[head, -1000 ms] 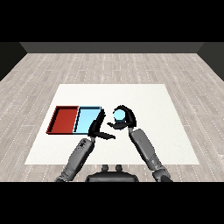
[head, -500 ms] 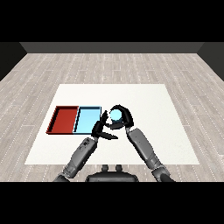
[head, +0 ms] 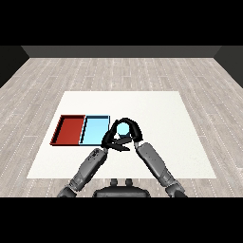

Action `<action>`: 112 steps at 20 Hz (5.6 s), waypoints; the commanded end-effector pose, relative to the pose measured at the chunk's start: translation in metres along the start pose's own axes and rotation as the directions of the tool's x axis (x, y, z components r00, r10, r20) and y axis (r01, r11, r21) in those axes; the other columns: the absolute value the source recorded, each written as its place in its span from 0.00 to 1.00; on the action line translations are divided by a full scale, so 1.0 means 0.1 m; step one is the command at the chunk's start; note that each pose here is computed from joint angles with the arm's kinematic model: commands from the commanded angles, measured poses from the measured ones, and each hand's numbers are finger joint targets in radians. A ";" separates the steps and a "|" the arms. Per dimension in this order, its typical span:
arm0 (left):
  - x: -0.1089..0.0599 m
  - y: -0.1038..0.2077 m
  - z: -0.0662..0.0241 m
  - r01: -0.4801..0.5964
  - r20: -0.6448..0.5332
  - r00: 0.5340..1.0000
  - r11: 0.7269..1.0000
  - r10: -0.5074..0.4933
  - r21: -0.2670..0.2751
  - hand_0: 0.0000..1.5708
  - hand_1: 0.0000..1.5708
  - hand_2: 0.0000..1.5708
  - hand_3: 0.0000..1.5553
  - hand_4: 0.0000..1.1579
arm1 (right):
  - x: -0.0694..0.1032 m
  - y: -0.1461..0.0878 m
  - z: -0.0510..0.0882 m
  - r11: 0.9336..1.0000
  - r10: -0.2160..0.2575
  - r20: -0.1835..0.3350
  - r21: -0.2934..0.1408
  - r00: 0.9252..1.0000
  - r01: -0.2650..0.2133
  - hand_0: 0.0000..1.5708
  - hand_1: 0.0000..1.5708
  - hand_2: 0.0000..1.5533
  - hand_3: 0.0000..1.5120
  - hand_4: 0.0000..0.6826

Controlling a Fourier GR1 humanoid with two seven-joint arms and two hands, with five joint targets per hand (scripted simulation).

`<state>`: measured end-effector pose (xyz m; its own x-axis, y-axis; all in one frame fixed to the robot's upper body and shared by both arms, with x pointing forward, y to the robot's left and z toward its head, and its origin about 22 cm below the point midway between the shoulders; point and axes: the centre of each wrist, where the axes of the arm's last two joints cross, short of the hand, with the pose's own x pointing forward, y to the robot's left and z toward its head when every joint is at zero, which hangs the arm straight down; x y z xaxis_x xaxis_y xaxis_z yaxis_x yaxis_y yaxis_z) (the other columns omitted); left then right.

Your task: Pick the blue can and put it in the blue box

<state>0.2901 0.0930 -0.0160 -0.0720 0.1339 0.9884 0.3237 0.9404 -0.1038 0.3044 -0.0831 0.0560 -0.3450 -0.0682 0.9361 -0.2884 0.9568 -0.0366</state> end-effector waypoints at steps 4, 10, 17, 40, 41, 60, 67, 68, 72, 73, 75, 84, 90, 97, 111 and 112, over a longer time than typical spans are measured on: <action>0.17 0.00 -0.064 0.017 0.013 1.000 1.000 -0.017 0.010 0.00 0.00 0.00 0.00 0.00 | -0.05 0.01 -0.14 1.000 -0.021 -0.002 0.017 1.000 0.021 0.94 0.94 0.94 0.94 0.86; -0.04 0.00 0.028 -0.039 0.026 0.999 0.999 0.039 -0.016 0.00 0.00 0.00 0.00 0.00 | -0.01 0.19 0.00 0.999 -0.014 0.008 0.042 1.000 0.013 0.92 0.92 0.93 0.92 0.82; 0.09 -0.08 -0.270 0.040 -0.027 0.999 0.998 -0.039 0.039 0.00 0.00 0.00 0.00 0.15 | 0.16 0.31 -0.19 0.997 -0.042 -0.004 0.057 0.999 0.042 0.95 0.95 0.94 0.93 0.78; 0.11 -0.25 -0.320 0.108 -0.036 0.994 0.984 -0.104 0.142 0.92 0.92 0.86 0.67 0.54 | 0.02 0.19 -0.10 0.995 -0.079 0.001 0.060 0.997 0.078 0.93 0.93 0.93 0.93 0.84; 0.25 -0.15 -0.374 0.061 0.013 0.998 0.982 -0.065 0.176 1.00 1.00 0.95 0.81 0.55 | 0.13 0.29 0.03 0.992 -0.114 -0.018 0.059 0.993 0.115 0.93 0.93 0.94 0.93 0.80; 0.08 -0.20 -0.377 0.166 0.194 0.956 0.951 -0.220 0.261 1.00 1.00 1.00 0.95 0.99 | 0.25 -0.21 -0.01 0.995 -0.089 0.012 -0.052 0.996 0.089 0.00 0.00 0.00 0.00 0.00; -0.07 0.14 -0.253 0.211 0.176 0.946 0.929 -0.272 0.303 1.00 1.00 1.00 0.95 0.98 | 0.36 -0.61 0.07 0.985 -0.171 0.053 -0.012 0.984 0.172 0.00 0.00 0.00 0.00 0.00; -0.10 0.15 -0.147 0.234 0.157 0.942 0.915 -0.298 0.328 1.00 1.00 1.00 0.95 0.97 | 0.44 -0.71 0.17 0.987 -0.153 0.075 -0.035 0.985 0.156 0.00 0.00 0.00 0.00 0.00; 0.17 0.64 -0.332 0.253 0.150 0.932 0.890 -0.329 0.381 1.00 1.00 1.00 0.94 0.98 | 0.47 -0.84 0.53 0.983 -0.141 0.132 -0.099 0.981 0.154 0.00 0.00 0.00 0.00 0.00; 0.24 0.57 -0.427 0.296 0.106 0.923 0.857 -0.371 0.422 1.00 1.00 0.99 0.95 0.99 | 0.55 -0.87 0.51 0.984 -0.119 0.143 -0.113 0.982 0.136 0.00 0.00 0.00 0.00 0.00; 0.20 0.80 -0.377 0.313 0.075 0.920 0.835 -0.385 0.452 1.00 1.00 1.00 0.95 0.99 | 0.55 -1.05 0.76 0.984 -0.101 0.155 -0.128 0.983 0.121 0.00 0.00 0.00 0.00 0.00; 0.15 1.73 -0.344 0.499 -0.233 0.865 0.708 -0.444 0.499 1.00 1.00 0.99 0.95 0.93 | 0.34 -1.14 0.74 0.967 -0.130 0.155 -0.197 0.979 0.159 0.00 0.00 0.00 0.00 0.00; -0.04 1.78 -0.441 0.628 -0.406 0.774 0.675 -0.486 0.389 1.00 1.00 1.00 0.96 0.90 | 0.29 -1.17 0.54 0.954 -0.148 0.160 -0.238 0.976 0.184 0.00 0.00 0.00 0.00 0.00; -0.51 1.52 -0.206 0.624 -0.567 0.741 0.678 -0.359 0.387 0.68 0.68 0.67 0.71 0.79 | 0.16 -1.37 0.50 0.949 -0.148 0.111 -0.265 0.983 0.173 0.00 0.00 0.00 0.00 0.00; -0.49 1.62 -0.187 0.683 -0.644 0.688 0.599 -0.336 0.417 0.00 0.00 0.00 0.00 0.00 | 0.38 -1.47 0.55 0.950 -0.148 0.153 -0.254 0.977 0.184 0.00 0.00 0.00 0.00 0.00; -0.49 1.67 -0.147 0.683 -0.643 0.693 0.583 -0.326 0.440 0.00 0.00 0.00 0.00 0.00 | 0.30 -1.38 0.69 0.951 -0.153 0.156 -0.245 0.976 0.188 0.00 0.00 0.00 0.00 0.00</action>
<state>0.3679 0.2331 -0.0740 0.4619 -0.4128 0.7850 -0.2232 0.8025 0.5533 0.2792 -0.2396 0.0651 -0.4193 -0.2628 0.8690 -0.1165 0.9649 0.2356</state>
